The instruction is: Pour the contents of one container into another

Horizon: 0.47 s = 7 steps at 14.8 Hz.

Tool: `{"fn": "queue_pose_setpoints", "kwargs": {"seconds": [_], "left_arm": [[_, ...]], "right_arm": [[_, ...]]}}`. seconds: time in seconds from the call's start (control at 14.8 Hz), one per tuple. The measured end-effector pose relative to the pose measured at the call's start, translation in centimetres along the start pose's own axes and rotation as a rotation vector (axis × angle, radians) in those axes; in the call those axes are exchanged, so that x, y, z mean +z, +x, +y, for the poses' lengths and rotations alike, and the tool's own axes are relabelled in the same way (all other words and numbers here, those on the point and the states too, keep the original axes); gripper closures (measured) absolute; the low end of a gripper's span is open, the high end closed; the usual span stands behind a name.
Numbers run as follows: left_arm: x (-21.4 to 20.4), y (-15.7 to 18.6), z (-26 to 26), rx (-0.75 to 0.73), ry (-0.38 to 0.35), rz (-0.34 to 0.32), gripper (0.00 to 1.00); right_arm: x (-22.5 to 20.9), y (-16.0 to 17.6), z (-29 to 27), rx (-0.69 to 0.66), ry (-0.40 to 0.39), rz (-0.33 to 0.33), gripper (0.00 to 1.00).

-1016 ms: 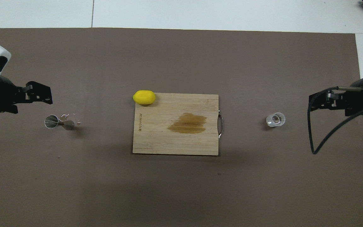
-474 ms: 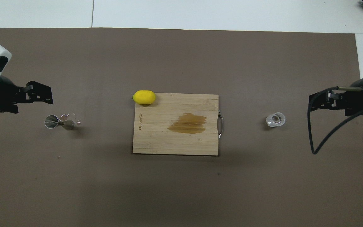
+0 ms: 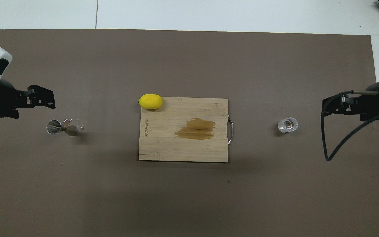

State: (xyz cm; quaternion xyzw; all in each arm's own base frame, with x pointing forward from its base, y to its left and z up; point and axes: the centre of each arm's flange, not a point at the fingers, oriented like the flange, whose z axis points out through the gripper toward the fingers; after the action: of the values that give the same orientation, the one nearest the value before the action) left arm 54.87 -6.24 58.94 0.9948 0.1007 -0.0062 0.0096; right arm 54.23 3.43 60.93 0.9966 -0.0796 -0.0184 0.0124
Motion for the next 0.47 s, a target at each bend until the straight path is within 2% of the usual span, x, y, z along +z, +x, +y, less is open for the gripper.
{"fn": "queue_pose_setpoints", "kwargs": {"seconds": [0.27, 0.47], "left_arm": [[0.00, -0.10, 0.35, 0.006, 0.000, 0.001, 0.00], [-0.23, 0.13, 0.61, 0.010, -0.009, 0.028, 0.00]], "right_arm": [[0.00, 0.00, 0.00, 0.000, 0.000, 0.000, 0.00], [0.00, 0.00, 0.00, 0.000, 0.000, 0.000, 0.00]]}}
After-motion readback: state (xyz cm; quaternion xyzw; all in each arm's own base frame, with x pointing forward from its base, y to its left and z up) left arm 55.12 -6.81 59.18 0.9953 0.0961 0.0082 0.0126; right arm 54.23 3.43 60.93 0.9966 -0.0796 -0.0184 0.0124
